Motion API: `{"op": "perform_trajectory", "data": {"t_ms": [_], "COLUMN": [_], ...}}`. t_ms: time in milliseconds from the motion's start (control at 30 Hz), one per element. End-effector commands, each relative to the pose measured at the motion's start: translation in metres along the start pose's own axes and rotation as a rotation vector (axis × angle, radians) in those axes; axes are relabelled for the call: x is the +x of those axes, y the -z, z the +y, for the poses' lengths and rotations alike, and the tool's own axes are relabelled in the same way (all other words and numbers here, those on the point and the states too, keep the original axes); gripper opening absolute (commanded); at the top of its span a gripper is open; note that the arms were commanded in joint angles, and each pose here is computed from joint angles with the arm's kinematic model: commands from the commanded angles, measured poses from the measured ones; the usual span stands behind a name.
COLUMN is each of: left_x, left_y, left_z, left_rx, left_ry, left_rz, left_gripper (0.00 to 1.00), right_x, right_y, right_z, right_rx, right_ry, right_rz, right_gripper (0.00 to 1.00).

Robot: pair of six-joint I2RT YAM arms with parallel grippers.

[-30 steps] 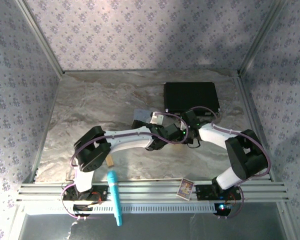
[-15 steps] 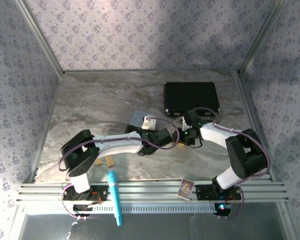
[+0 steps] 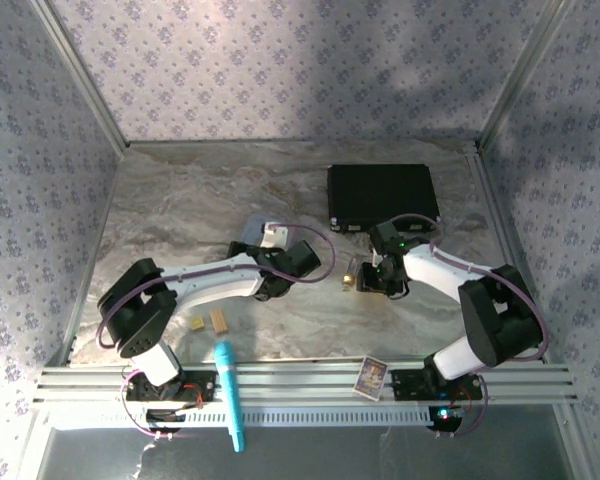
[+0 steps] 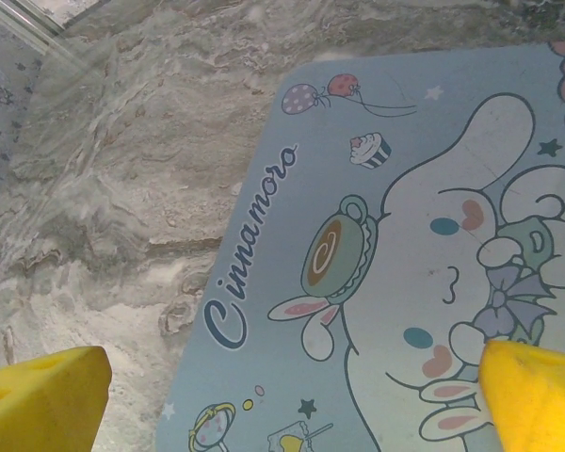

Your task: Unlock the padlock with the key

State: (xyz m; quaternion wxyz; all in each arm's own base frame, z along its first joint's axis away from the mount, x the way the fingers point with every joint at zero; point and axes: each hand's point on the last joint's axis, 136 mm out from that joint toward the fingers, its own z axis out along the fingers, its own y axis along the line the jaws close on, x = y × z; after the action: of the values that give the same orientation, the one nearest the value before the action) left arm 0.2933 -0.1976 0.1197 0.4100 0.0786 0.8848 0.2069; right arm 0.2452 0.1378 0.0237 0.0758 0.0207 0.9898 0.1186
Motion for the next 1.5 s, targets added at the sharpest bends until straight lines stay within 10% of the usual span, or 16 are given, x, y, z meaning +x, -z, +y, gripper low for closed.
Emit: {"op": "perform_trajectory", "data": {"t_ms": [0,167,400,733,1000,1467], "left_x": [0.033,0.000,-0.019,-0.003,0.040,0.025], "left_y": [-0.007,0.012,0.013,-0.033,-0.091,-0.150], "left_z": [0.026,0.030,0.087,0.219,0.247,0.212], "left_rx": [-0.039,0.143,0.231,-0.226,-0.185,0.069], "left_ry": [-0.202,-0.038,0.263,0.419,0.541,0.531], "left_rz": [0.114,0.046,-0.004,-0.140,-0.183,-0.287], "left_gripper": [1.00,1.00,1.00,1.00,1.00,1.00], "right_x": [-0.010,-0.036,-0.064,-0.129,-0.145,-0.152], "right_y": [0.017,0.048,0.085,0.139,0.127,0.091], "right_z": [0.007,0.016,0.026,-0.029,-0.122,-0.140], "right_rx": [-0.007,-0.029,-0.058,0.134,0.346,0.247], "right_ry": [0.032,0.087,0.107,0.159,0.078,0.107], "right_rz": [-0.050,-0.204,-0.352,-0.753,-0.888,-1.043], "right_gripper": [0.46,0.80,0.99,0.98,0.98,0.99]}}
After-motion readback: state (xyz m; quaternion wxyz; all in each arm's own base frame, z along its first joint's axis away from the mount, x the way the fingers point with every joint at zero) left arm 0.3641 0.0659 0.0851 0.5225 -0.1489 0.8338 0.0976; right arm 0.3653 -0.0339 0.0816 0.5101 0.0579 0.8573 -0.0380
